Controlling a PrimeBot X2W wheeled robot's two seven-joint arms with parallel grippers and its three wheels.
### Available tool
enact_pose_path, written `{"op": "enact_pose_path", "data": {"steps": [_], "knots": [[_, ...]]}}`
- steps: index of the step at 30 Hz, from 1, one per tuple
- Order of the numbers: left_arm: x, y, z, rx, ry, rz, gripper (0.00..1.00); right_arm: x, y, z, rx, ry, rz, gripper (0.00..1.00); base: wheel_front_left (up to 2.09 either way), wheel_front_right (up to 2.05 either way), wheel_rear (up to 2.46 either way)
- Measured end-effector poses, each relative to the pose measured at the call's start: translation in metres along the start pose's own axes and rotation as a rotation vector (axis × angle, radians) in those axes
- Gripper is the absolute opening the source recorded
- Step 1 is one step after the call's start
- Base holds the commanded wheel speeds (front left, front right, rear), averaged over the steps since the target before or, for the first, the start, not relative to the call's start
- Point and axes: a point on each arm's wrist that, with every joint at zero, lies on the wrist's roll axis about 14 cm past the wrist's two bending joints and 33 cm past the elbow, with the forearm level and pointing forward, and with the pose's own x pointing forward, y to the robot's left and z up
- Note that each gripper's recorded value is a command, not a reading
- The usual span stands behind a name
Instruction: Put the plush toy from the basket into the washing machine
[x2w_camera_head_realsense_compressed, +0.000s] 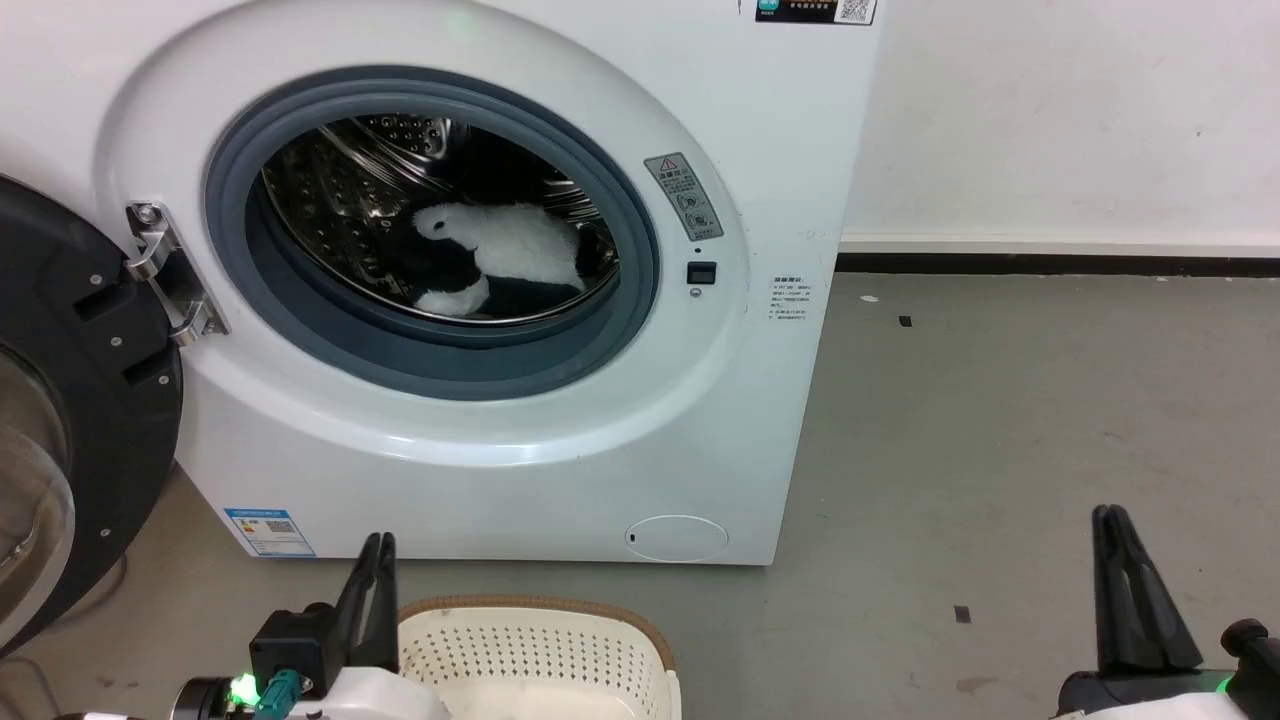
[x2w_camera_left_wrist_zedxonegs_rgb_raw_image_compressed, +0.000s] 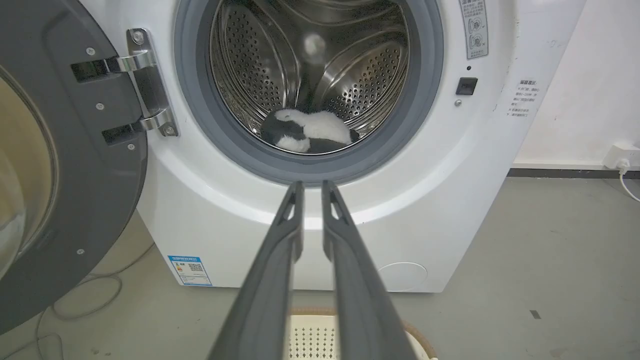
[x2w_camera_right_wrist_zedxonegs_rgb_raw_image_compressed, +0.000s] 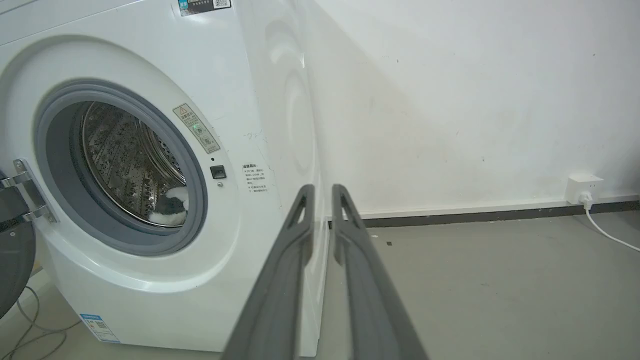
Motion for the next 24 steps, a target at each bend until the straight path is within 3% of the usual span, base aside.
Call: {"op": "enact_pose_path", "data": {"steps": [24], "knots": [[0.0041,-0.0045,0.0044,0.007,0.01,-0.013,0.0,0.0006,0.0042,-0.0084,-0.03,0.053,0.017,0.0,0.0,0.0,0.0]]}}
